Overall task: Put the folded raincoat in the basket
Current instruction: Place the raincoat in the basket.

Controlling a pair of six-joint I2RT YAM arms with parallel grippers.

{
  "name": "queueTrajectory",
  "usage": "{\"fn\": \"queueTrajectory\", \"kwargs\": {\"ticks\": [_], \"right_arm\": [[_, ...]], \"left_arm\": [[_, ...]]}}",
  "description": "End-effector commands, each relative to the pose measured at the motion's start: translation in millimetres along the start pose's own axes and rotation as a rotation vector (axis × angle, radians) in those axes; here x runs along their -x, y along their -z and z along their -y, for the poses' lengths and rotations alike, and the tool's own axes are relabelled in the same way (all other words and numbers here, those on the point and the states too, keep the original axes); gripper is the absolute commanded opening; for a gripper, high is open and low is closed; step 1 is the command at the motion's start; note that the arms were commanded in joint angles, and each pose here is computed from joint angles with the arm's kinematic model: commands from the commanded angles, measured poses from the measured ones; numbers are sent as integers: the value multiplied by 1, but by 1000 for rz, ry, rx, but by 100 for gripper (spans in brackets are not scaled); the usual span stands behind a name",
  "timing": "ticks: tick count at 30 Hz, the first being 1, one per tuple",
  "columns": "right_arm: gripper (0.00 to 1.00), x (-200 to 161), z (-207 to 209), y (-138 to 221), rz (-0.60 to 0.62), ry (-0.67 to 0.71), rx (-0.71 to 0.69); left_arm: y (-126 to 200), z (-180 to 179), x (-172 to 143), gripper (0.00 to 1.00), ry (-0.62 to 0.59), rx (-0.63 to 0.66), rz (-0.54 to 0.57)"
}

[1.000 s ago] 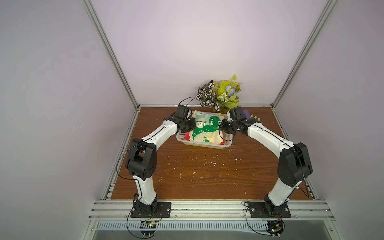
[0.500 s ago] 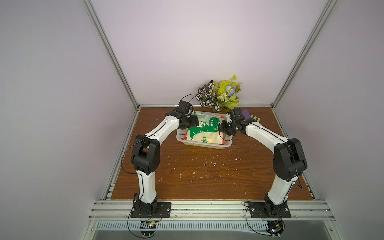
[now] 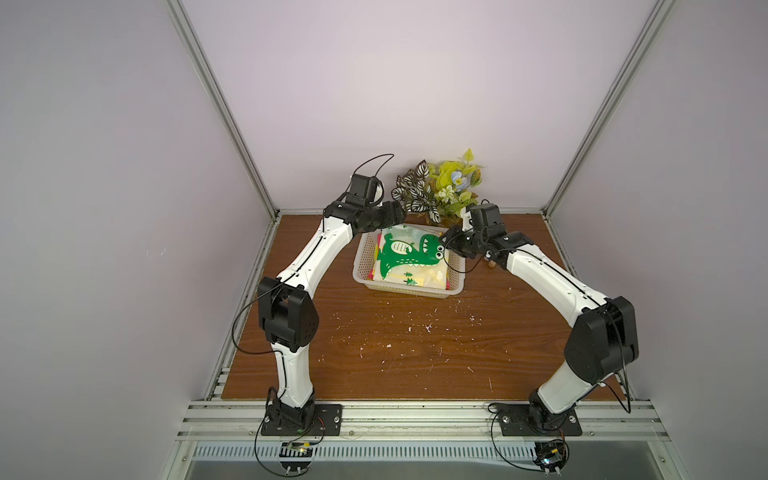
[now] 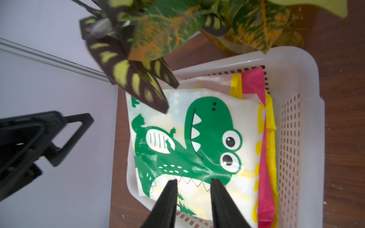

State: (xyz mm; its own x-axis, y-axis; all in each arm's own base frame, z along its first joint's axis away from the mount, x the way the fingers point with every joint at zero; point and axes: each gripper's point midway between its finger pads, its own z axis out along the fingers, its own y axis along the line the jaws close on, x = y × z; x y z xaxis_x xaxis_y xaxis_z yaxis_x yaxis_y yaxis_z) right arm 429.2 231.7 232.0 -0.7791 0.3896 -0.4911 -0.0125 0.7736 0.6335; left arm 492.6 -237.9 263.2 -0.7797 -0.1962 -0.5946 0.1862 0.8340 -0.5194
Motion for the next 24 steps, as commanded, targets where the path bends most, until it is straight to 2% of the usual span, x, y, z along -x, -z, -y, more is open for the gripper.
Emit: {"fn": "queueTrajectory", "kwargs": {"ticks": [1,6,11,17,24], "right_arm": [[33,-1,-10,-1,10,-37,49],[32,-7,-5,-18,-4,-52,40],[32,-18,4,-38,-19,-81,49],[33,-44,36,-58,-39,-130,13],[35,-71,63,-75,-99,-134,-28]], "left_arm": [[-13,-14,-13,76,25,16,-55],[-27,-16,-18,73,39,-19,-37],[-45,-30,-36,72,100,-17,-67],[-61,-50,-63,71,136,-8,-75],[-87,-79,-107,69,153,38,-178]]}}
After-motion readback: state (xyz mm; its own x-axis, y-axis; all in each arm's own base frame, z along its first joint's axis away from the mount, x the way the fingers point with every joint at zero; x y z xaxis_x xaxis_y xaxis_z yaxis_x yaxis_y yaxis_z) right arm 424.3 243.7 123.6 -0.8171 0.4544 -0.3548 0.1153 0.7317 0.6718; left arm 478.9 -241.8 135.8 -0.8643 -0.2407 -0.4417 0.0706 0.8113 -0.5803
